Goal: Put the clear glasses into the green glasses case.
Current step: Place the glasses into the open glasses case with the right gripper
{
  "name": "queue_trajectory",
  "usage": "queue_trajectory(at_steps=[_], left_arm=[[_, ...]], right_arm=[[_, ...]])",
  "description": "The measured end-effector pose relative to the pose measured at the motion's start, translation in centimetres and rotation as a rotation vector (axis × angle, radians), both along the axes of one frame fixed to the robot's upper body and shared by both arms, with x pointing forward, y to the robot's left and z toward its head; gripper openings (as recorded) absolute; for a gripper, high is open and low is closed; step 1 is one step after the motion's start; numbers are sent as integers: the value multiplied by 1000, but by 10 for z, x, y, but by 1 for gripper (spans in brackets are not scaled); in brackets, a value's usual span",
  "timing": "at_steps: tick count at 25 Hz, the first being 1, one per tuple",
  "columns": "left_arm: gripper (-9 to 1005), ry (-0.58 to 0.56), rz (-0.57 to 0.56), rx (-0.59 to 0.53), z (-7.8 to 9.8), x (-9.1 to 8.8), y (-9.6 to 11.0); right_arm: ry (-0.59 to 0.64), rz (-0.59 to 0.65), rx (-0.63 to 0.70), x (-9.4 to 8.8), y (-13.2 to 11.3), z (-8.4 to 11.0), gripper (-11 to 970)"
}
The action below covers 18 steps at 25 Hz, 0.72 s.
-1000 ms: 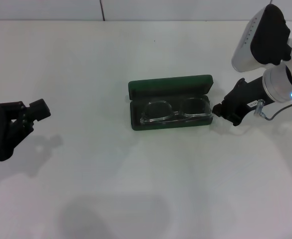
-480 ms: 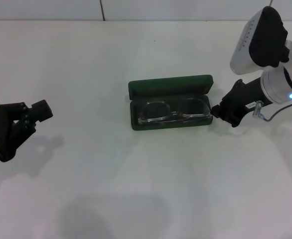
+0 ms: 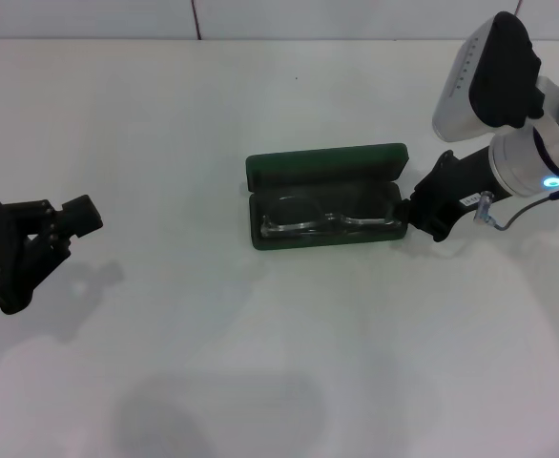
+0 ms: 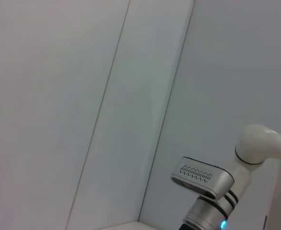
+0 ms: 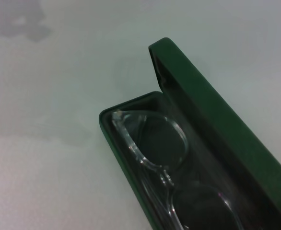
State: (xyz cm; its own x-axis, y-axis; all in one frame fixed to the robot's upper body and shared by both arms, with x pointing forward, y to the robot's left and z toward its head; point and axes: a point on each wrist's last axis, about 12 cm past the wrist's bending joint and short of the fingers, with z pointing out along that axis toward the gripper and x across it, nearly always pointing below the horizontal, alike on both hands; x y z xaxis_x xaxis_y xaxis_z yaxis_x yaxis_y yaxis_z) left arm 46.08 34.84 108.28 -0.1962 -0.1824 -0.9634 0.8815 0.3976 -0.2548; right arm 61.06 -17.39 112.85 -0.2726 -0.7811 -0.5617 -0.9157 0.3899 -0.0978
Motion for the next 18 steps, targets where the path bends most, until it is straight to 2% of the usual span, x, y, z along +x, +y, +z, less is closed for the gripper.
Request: queue_trajectory(at_steps=[6,18], left_arm=[[42,2,0,-1,0,0,0],[43,4,8,12,-2,-1,-1]], right_arm=[[-7,2,0,2,2,0,2],[-79,25,24,-5,3,17,2]])
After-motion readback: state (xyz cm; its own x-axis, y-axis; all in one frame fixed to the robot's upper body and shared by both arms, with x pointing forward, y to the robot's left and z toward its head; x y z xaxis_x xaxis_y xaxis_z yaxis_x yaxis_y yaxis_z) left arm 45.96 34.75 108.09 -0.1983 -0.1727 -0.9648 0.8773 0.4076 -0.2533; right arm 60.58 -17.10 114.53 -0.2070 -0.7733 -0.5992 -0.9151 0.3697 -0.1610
